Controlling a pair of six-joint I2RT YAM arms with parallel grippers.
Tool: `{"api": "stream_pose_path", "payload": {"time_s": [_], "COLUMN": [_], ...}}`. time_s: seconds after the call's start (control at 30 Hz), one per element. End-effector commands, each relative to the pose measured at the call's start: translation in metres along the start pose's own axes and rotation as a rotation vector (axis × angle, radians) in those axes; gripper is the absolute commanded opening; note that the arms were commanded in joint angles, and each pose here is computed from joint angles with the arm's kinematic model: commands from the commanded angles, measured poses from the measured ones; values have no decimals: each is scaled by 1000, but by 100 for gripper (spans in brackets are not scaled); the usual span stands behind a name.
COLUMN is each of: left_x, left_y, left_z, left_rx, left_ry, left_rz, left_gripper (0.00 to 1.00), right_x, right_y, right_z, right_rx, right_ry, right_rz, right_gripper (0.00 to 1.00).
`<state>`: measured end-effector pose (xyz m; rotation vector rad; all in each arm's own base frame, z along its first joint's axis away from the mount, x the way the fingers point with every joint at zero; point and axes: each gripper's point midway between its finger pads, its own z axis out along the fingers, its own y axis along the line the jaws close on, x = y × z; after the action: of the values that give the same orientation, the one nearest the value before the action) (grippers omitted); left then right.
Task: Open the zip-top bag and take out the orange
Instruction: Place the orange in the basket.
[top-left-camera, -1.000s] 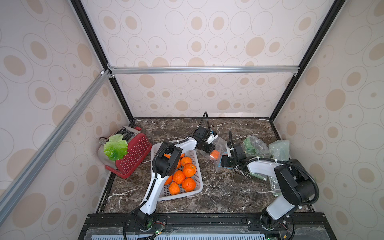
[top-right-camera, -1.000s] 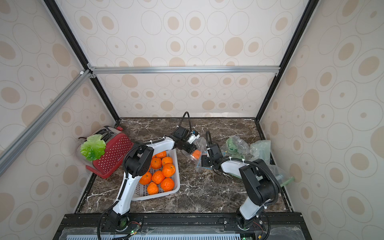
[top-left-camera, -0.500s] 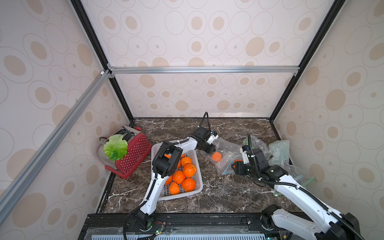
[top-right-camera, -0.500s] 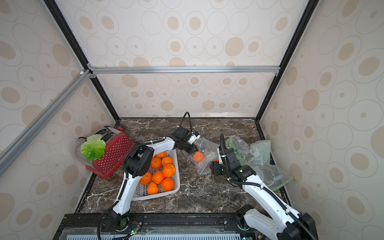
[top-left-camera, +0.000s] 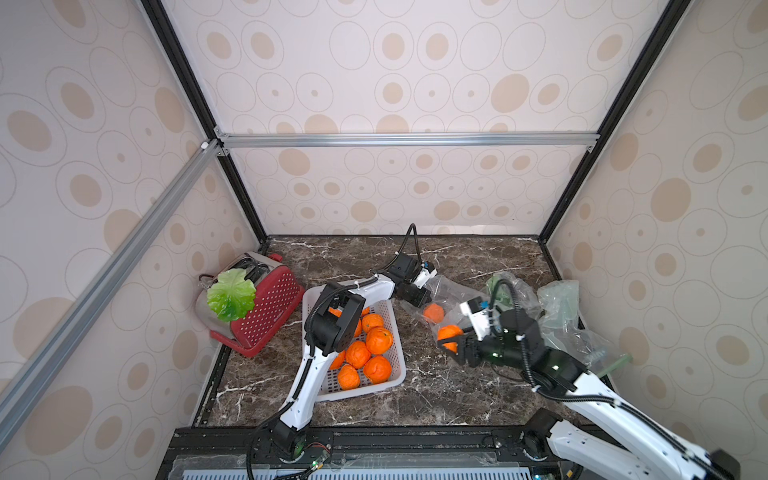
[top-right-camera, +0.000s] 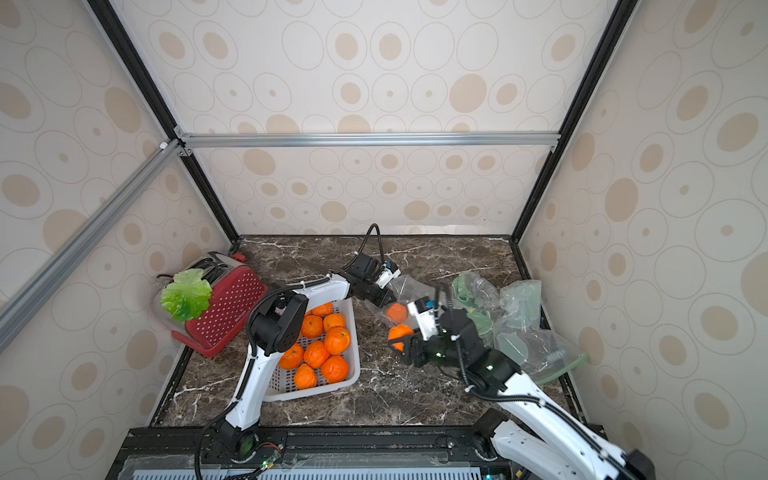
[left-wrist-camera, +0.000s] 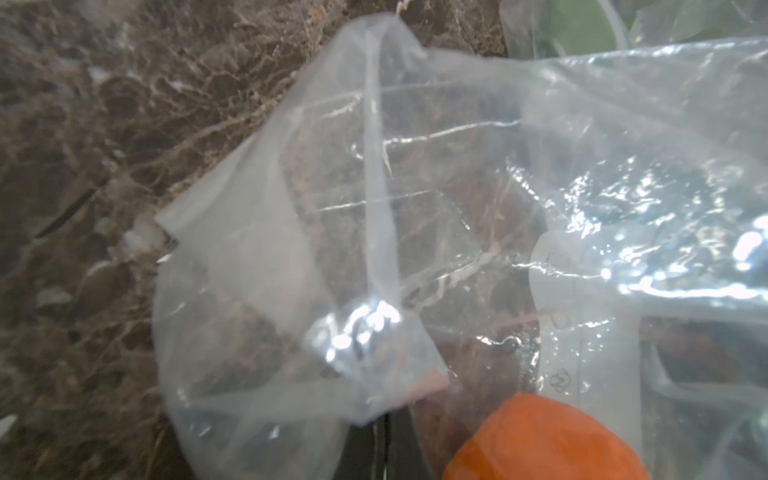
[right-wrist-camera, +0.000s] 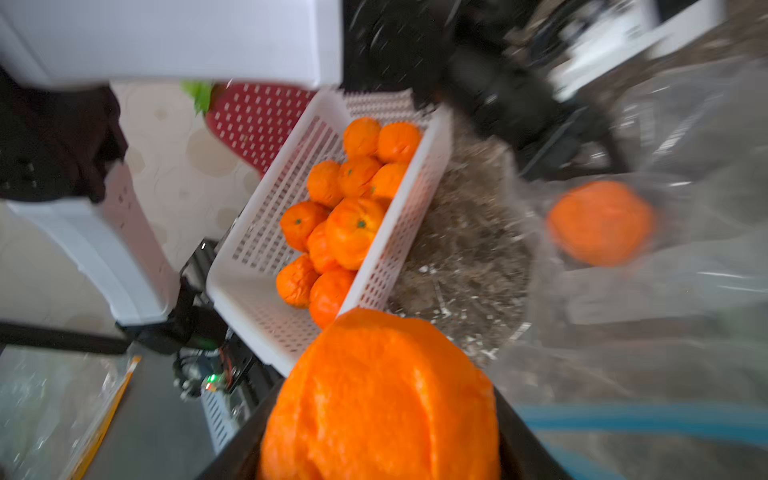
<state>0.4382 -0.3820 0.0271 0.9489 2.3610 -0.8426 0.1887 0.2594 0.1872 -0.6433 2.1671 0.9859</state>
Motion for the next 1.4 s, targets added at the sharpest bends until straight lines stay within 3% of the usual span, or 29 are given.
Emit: {"api": "stream_pose_path", "payload": {"time_s": [0.0, 0.13, 0.4, 0.57, 0.7, 0.8, 0.9, 1.0, 1.13, 1.37], "left_x": [10, 11, 12, 12, 12, 10, 8, 9, 9, 10], "left_y": [7, 6, 7, 7, 7, 5, 5, 5, 6, 5], "left_z": [7, 7, 6, 6, 6, 5, 4, 5, 6, 7], "left_rx": [-6, -6, -8, -6, -6, -3, 1, 1, 2, 6], "left_ry": [22, 22, 21, 23, 20, 10, -1, 7, 10, 15], "left_rz": [-13, -11, -11, -11, -9, -7, -7, -11, -15, -13], "left_gripper": [0, 0, 0, 0, 0, 0, 0, 0, 0, 0], "right_x": [-30, -32, -19, -20, -32, -32, -23, -4, 24, 31], "right_y": [42, 58, 68, 62, 45, 8, -40, -77, -106, -145], "right_z": [34, 80, 128, 125, 90, 54, 14, -26, -69, -94], "right_rx": [-79, -99, -78, 0, 105, 244, 386, 533, 694, 795], "right_ry": [-80, -72, -1, 12, -54, -64, -72, -79, -108, -163], "right_rz": [-164, -188, -237, -289, -337, -304, -158, -29, 109, 226], "right_gripper": [61, 62, 83, 91, 91, 87, 79, 62, 47, 36]}}
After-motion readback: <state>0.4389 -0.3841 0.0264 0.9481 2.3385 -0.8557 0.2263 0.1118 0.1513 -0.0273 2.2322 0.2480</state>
